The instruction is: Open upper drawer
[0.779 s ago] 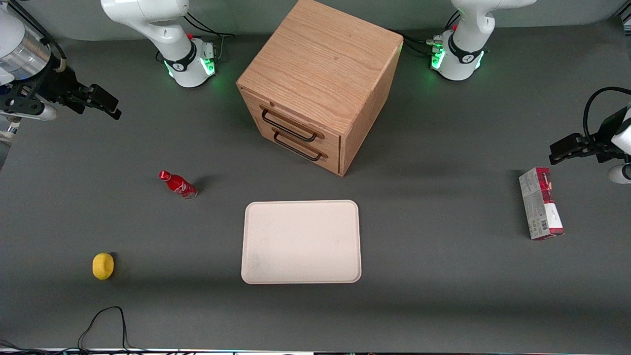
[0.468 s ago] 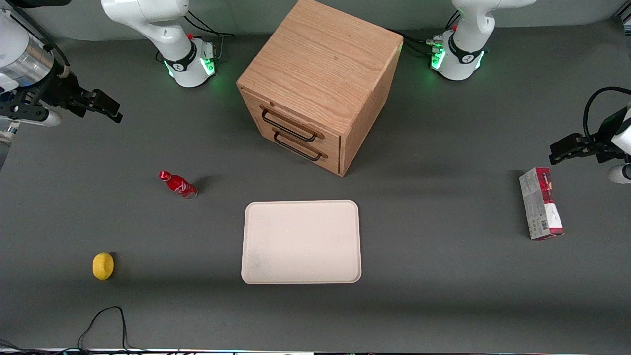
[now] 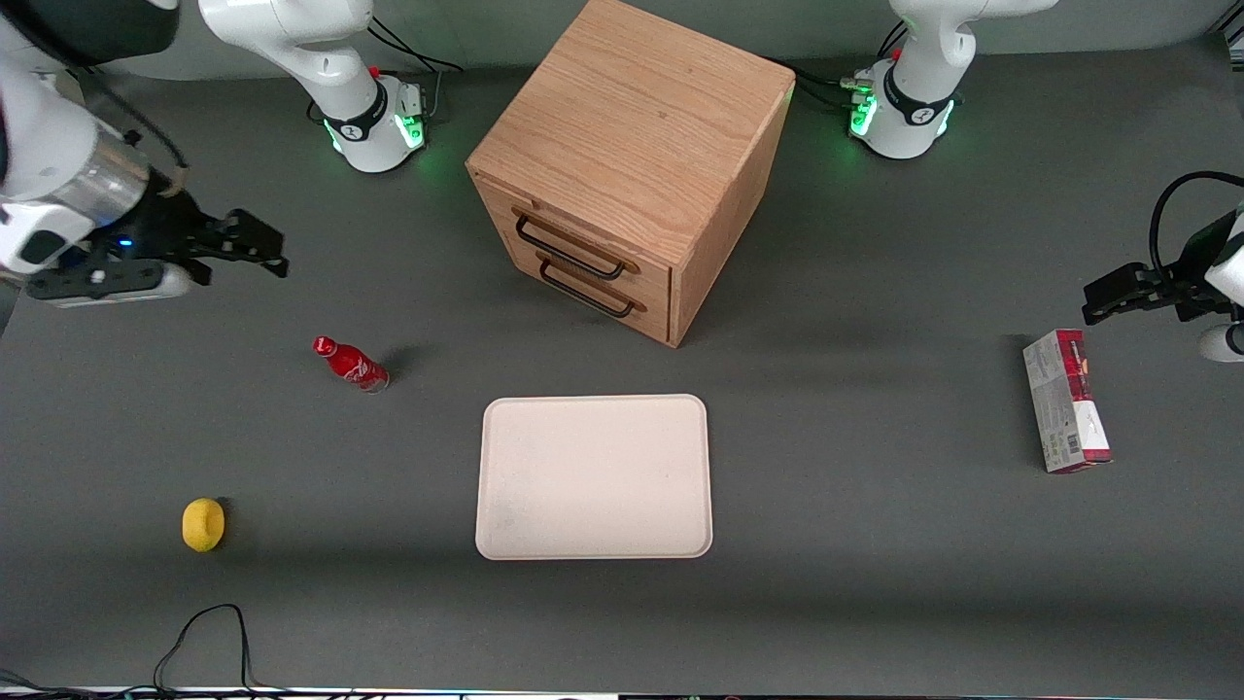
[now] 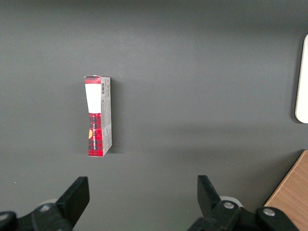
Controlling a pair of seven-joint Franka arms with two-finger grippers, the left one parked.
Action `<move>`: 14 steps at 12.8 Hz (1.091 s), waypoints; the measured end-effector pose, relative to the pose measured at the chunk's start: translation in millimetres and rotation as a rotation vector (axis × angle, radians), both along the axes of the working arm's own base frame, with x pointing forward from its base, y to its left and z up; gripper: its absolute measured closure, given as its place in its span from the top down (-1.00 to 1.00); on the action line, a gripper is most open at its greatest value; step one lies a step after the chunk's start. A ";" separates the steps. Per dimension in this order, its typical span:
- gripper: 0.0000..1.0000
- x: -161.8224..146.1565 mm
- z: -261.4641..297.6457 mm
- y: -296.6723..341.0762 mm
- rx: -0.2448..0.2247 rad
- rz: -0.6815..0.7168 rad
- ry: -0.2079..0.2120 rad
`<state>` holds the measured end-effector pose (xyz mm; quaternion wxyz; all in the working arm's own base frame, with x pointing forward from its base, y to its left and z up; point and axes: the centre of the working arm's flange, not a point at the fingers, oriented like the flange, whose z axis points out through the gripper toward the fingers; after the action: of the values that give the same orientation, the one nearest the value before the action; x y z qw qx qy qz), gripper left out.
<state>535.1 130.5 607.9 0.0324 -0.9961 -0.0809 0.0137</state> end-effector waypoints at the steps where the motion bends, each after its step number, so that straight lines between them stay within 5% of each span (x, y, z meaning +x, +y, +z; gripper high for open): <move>1: 1.00 -1.1 1.9 23.0 0.003 0.059 -0.002; 9: 1.00 -47.1 -8.2 152.3 0.011 0.378 0.034; 14: 1.00 -72.7 -57.4 216.8 0.037 0.668 0.125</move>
<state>462.4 347.3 550.4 0.0489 -0.9111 -0.4007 0.0832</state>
